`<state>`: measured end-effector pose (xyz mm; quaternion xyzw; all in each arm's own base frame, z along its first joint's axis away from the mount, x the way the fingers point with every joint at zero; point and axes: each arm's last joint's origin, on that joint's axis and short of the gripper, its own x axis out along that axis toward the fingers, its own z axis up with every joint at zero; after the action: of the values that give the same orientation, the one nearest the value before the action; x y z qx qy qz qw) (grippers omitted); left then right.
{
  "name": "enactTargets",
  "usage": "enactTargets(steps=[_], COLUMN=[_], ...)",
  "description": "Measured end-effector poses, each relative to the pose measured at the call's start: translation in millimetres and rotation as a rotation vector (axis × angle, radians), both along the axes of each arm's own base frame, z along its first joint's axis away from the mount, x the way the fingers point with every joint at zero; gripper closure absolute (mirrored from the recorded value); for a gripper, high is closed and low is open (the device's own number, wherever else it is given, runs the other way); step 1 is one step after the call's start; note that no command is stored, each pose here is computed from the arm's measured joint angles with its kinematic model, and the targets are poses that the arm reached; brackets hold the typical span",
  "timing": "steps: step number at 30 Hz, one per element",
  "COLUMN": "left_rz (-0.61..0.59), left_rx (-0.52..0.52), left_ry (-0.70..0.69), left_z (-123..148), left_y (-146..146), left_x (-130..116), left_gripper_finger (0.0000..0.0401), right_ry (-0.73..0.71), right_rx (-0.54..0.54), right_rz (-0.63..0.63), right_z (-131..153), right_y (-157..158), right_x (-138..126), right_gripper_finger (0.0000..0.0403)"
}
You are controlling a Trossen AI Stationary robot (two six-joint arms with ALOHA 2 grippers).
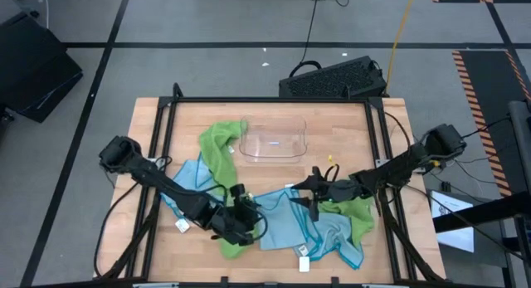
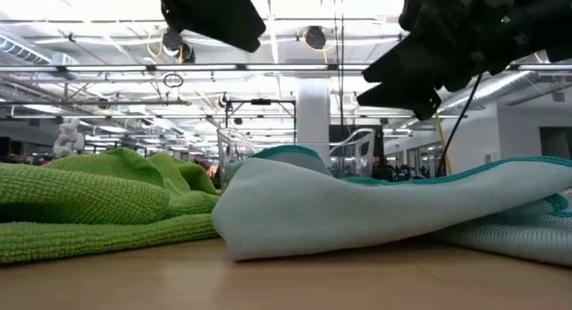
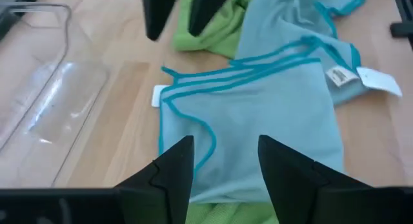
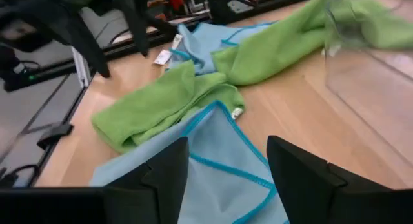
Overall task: Fold microfiber towels
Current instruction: Fold the top right blue microfiber cloth
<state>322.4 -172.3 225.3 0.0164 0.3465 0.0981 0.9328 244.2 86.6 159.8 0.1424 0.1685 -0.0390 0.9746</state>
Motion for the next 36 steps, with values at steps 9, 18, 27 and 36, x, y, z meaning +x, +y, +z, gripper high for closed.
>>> enactTargets(steps=[9, 18, 27, 36], left_rz=[0.008, 0.036, 0.143, 0.143], left_rx=[0.087, 0.015, 0.126, 0.154], left_ry=[0.13, 0.15, 0.26, 0.25], left_z=[-27.4, -26.9, -6.0, -0.2], left_y=[14.5, 33.6, 43.9, 37.2], left_x=[10.1, 18.9, -14.4, -23.7], left_gripper_finger=[0.0224, 0.0224, 0.0224, 0.0224], right_ry=[0.039, 0.093, 0.317, 0.299], right_rx=[-0.033, -0.055, -0.1, -0.095], right_rz=[0.042, 0.116, 0.265, 0.522], right_z=[-19.1, -30.9, -11.5, -11.4], right_y=[-2.9, -14.8, -31.3, -46.1], right_x=[9.4, 27.6, 76.2, 88.8], right_gripper_finger=[0.0288, 0.0346, 0.0266, 0.0229])
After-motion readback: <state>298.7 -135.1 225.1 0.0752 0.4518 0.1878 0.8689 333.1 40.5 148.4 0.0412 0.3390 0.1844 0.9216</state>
